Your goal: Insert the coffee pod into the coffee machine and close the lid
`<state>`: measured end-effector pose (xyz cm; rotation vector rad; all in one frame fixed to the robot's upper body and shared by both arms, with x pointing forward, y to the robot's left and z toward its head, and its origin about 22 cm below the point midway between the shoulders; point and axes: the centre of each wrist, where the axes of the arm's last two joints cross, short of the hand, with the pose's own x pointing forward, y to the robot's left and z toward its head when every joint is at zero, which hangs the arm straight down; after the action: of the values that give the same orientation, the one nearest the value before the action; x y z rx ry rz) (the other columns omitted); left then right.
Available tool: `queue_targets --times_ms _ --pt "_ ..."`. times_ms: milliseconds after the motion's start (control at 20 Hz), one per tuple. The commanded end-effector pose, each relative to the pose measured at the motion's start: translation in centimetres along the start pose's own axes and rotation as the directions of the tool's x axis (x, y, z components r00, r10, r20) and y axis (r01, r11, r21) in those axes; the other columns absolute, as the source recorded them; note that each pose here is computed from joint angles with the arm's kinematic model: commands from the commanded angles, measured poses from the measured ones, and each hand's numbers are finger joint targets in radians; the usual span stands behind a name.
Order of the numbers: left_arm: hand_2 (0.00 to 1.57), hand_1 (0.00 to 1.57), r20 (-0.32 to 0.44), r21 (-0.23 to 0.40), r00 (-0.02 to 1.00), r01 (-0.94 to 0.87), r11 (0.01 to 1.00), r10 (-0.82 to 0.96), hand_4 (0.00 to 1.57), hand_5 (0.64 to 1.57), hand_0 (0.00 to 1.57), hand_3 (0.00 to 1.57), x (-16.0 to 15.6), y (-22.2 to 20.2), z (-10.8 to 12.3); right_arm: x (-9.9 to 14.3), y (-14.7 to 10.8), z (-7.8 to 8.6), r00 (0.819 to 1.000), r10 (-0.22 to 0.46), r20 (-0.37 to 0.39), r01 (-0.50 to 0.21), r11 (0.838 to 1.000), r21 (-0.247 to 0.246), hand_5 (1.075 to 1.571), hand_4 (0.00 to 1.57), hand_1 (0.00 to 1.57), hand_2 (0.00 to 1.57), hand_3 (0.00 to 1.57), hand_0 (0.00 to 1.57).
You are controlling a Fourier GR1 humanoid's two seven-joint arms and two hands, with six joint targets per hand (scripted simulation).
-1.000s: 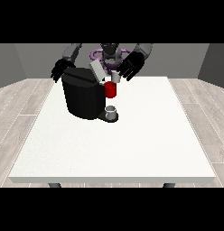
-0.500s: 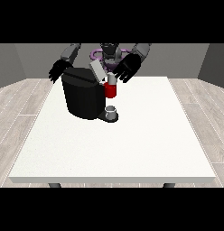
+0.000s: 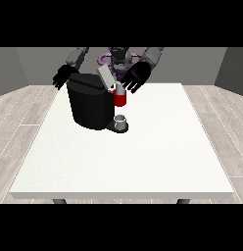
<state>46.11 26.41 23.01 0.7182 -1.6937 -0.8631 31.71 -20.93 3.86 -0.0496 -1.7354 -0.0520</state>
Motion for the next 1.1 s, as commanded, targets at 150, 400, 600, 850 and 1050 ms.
queue_targets --times_ms 150,400,600,850,1050 --pt "1.27 1.19 0.005 -0.009 1.000 -0.004 1.000 0.004 0.51 1.571 1.19 1.20 1.3 -0.7 -0.5 0.1 -1.5 -0.8 1.000 -0.017 0.008 0.017 0.999 -0.030 1.571 0.45 0.00 0.00 0.00 0.00" --pt "1.26 1.21 -0.010 -0.038 1.000 -0.013 0.999 0.013 0.49 1.571 1.21 1.19 -0.9 0.0 0.1 0.2 0.1 0.3 1.000 -0.004 0.028 0.004 1.000 -0.022 1.571 0.44 0.00 0.00 0.00 0.00" --pt "1.27 1.23 -0.023 -0.065 1.000 -0.008 0.998 0.007 0.48 1.571 1.23 1.18 -1.2 -2.4 0.4 -0.5 -1.4 0.6 1.000 0.004 -0.027 -0.005 1.000 -0.030 1.571 0.44 0.00 0.00 0.00 0.00" --pt "1.24 1.21 -0.004 -0.064 1.000 0.004 0.998 -0.005 0.46 1.571 1.21 1.12 0.3 -1.4 -0.4 -0.6 0.3 0.2 1.000 -0.001 -0.010 0.000 0.999 -0.041 1.571 0.37 0.00 0.00 0.00 0.00" --pt "1.18 1.15 -0.002 -0.011 0.998 0.059 0.998 -0.059 0.45 1.571 1.15 1.02 -0.8 1.9 0.2 0.0 -0.9 0.2 1.000 0.000 0.016 0.000 1.000 0.003 1.571 0.40 0.00 0.00 0.00 0.00"
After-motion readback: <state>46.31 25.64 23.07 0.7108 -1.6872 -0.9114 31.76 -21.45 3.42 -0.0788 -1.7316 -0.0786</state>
